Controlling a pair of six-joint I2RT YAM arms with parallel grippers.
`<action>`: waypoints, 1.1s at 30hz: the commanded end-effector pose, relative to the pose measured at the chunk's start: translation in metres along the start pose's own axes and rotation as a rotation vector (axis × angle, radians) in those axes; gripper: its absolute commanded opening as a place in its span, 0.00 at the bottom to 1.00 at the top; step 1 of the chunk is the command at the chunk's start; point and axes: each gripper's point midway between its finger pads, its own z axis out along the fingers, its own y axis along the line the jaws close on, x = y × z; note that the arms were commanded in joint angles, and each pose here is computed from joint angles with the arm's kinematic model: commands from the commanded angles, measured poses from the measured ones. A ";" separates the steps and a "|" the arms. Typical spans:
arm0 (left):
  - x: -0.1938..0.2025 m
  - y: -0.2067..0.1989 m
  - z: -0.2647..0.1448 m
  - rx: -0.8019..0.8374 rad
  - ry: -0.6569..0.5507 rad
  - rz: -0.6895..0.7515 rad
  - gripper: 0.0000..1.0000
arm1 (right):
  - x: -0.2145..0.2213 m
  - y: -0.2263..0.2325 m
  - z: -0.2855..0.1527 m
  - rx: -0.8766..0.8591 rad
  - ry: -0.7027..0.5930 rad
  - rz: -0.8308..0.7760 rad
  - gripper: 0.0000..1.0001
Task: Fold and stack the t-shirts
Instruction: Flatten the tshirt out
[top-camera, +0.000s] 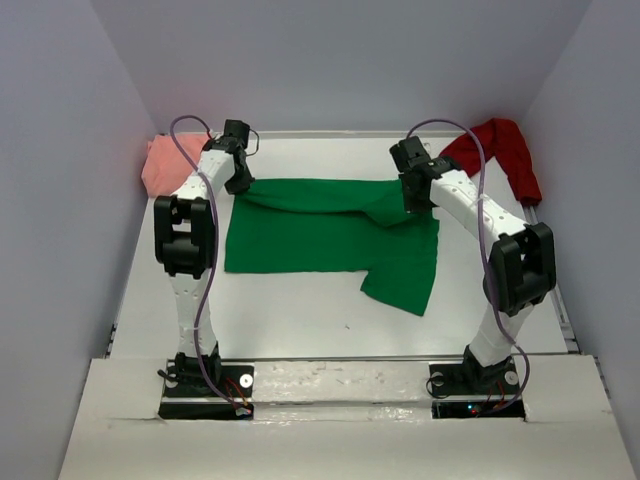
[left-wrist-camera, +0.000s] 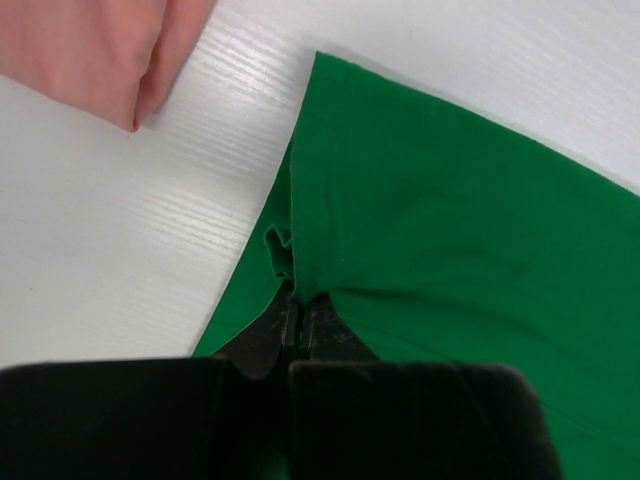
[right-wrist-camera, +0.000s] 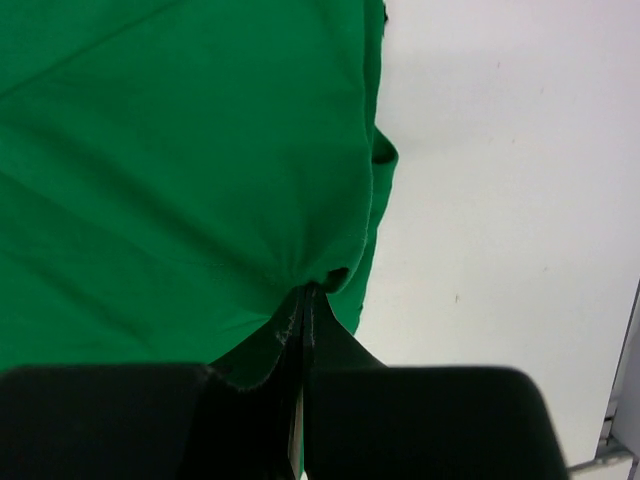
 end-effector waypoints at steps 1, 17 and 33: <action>0.001 0.003 -0.017 0.022 -0.007 -0.021 0.00 | 0.017 -0.009 0.003 0.068 0.018 0.039 0.00; 0.016 0.014 -0.011 -0.015 0.029 -0.041 0.30 | 0.030 0.010 0.041 0.070 0.083 0.009 0.00; 0.017 0.029 -0.051 -0.006 -0.049 -0.130 0.76 | 0.023 0.000 0.034 0.092 0.045 0.064 0.27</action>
